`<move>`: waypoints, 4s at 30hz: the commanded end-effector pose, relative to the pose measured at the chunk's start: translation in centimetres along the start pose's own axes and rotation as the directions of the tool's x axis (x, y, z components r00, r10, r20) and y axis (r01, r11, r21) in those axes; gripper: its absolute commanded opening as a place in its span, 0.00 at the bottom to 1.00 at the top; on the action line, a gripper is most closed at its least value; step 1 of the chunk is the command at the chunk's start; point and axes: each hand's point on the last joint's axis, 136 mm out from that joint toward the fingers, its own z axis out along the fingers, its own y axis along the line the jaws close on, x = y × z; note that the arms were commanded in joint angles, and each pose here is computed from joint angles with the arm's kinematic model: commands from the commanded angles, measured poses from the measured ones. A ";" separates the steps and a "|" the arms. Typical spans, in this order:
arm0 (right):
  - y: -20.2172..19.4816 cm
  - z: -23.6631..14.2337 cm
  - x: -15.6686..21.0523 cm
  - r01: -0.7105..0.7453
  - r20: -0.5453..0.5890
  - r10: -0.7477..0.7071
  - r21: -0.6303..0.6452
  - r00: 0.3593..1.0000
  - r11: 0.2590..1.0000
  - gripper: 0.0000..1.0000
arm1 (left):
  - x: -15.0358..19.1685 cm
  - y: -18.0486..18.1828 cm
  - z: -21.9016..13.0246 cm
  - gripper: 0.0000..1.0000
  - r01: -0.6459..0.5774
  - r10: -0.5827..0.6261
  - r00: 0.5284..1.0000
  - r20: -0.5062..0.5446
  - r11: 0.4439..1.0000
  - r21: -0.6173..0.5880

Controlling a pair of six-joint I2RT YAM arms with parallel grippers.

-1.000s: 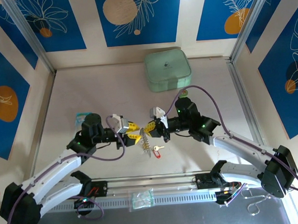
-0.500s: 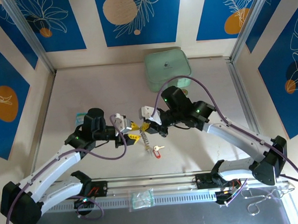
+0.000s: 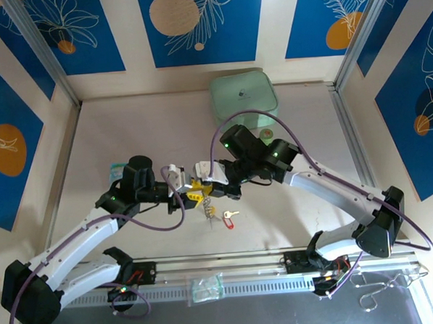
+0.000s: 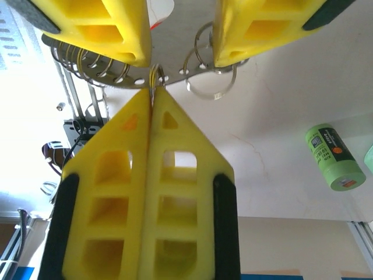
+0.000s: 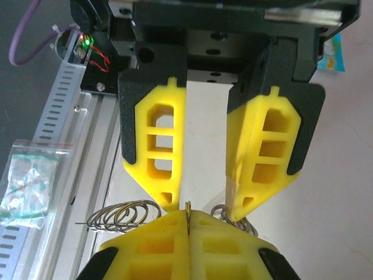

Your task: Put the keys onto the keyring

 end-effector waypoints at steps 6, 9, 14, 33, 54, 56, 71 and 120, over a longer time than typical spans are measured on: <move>-0.2 0.2 -0.3 0.039 -0.053 -0.038 0.016 0.998 0.999 0.00 | -1.8 -0.8 -0.1 0.22 -0.024 0.021 0.998 0.063 0.999 0.048; 0.0 0.1 -0.8 0.034 -0.029 -0.034 0.006 0.999 0.999 0.00 | -1.7 -0.8 0.0 0.12 -0.020 0.017 0.998 0.056 0.998 0.052; 0.2 -0.4 -2.0 0.014 0.036 -0.013 -0.018 0.999 1.000 0.00 | -1.1 -0.8 0.1 0.00 -0.016 0.015 0.999 0.031 0.998 0.055; -1.3 -0.4 1.9 -0.208 0.496 0.171 0.019 0.852 0.978 0.40 | -1.2 -0.6 0.2 0.00 0.033 -0.037 0.984 0.173 0.999 0.026; -0.8 0.8 1.3 -0.185 0.501 0.176 -0.033 0.847 0.982 0.00 | -1.1 -0.3 0.3 0.00 0.035 -0.036 0.985 0.169 0.999 0.009; -0.6 0.6 1.3 -0.175 0.474 0.167 -0.027 0.864 0.984 0.00 | -0.7 0.3 0.2 0.14 0.044 -0.040 0.990 0.132 0.999 -0.030; -0.3 0.6 3.1 -0.065 -0.074 0.069 0.056 0.995 0.996 0.00 | -0.9 -0.1 -0.4 0.24 -0.044 0.043 0.999 -0.022 0.999 -0.033; -0.1 0.1 0.4 -0.210 0.540 0.206 -0.056 0.816 0.976 0.10 | -1.9 -1.2 0.4 0.00 0.034 -0.040 0.973 0.227 0.999 0.033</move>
